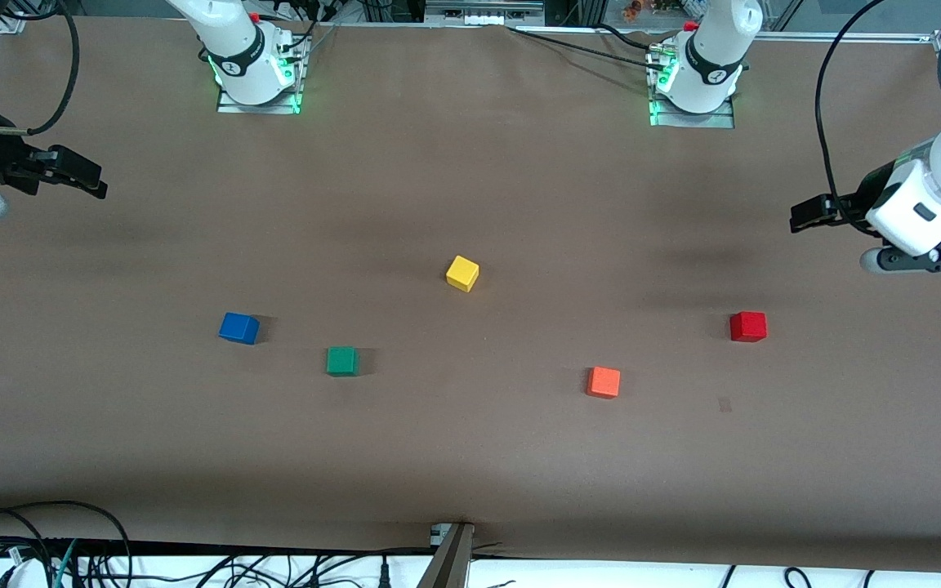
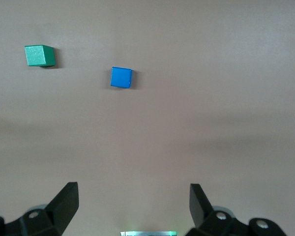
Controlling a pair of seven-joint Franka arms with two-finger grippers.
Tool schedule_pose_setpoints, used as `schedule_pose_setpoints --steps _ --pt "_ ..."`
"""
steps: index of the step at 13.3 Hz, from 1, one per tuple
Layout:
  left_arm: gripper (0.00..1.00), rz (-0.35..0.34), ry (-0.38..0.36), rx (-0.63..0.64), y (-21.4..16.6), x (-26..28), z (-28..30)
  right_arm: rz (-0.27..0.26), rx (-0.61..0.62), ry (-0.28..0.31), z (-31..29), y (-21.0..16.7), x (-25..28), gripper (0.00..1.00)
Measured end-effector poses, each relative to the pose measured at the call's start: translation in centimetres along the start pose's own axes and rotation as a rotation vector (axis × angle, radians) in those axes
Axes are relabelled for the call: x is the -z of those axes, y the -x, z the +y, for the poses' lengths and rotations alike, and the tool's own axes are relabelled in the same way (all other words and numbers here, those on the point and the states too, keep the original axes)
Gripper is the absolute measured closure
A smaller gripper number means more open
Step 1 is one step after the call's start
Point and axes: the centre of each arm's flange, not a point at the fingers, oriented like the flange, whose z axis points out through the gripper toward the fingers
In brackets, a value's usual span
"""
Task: Pass red block to right arm, stack on blue
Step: 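Reach the left gripper down over the red cube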
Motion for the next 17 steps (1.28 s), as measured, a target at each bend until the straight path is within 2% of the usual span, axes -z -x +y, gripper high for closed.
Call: schedule_pose_setpoints --steps 4,11,17 --pt "0.00 -0.041 -0.001 0.036 -2.9 -4.5 -1.9 0.000 0.000 0.000 0.0 0.0 0.0 0.00" --pt "0.00 0.008 0.001 0.035 -7.2 -19.2 -1.8 -0.002 -0.002 0.000 0.1 0.0 0.0 0.00" --pt "0.00 0.048 0.001 0.029 -10.0 -25.5 -1.6 -0.002 -0.003 0.000 0.1 0.0 0.0 0.00"
